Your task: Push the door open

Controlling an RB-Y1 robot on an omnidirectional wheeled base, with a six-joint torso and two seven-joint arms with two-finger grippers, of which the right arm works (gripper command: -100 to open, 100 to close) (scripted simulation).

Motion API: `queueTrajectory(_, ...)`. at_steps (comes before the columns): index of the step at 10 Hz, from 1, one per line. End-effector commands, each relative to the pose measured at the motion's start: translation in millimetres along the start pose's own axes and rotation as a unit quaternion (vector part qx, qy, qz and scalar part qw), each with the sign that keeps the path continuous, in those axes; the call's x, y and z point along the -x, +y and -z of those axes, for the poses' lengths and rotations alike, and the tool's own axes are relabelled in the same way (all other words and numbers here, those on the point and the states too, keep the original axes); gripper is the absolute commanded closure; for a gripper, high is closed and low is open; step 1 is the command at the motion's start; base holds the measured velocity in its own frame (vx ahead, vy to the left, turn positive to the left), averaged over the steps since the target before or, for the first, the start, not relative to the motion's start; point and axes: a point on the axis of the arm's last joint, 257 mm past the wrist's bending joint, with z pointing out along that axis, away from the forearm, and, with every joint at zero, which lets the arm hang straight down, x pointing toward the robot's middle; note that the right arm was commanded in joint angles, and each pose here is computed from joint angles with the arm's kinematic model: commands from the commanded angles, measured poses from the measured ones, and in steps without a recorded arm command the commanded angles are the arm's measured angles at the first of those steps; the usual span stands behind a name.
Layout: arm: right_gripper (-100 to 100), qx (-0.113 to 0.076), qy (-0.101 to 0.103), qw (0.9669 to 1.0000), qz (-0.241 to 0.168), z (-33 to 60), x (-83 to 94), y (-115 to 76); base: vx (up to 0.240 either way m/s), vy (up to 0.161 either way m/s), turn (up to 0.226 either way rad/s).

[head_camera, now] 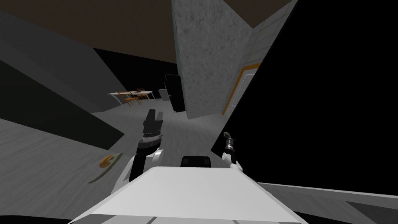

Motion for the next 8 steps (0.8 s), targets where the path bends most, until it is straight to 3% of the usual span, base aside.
queueTrajectory(1, 100, 0.004, -0.015, 0.9999, 0.0, -4.1, 14.1, 3.8, 0.231, 0.023, -0.058)
queueTrajectory(3, 100, 0.002, -0.018, 0.9998, 0.001, -2.3, 15.4, 2.0, 0.147, 0.018, -0.045)
queueTrajectory(8, 100, 0.005, -0.063, 0.998, 0.0, -0.7, 53.9, 4.0, 0.189, -0.015, -0.04)
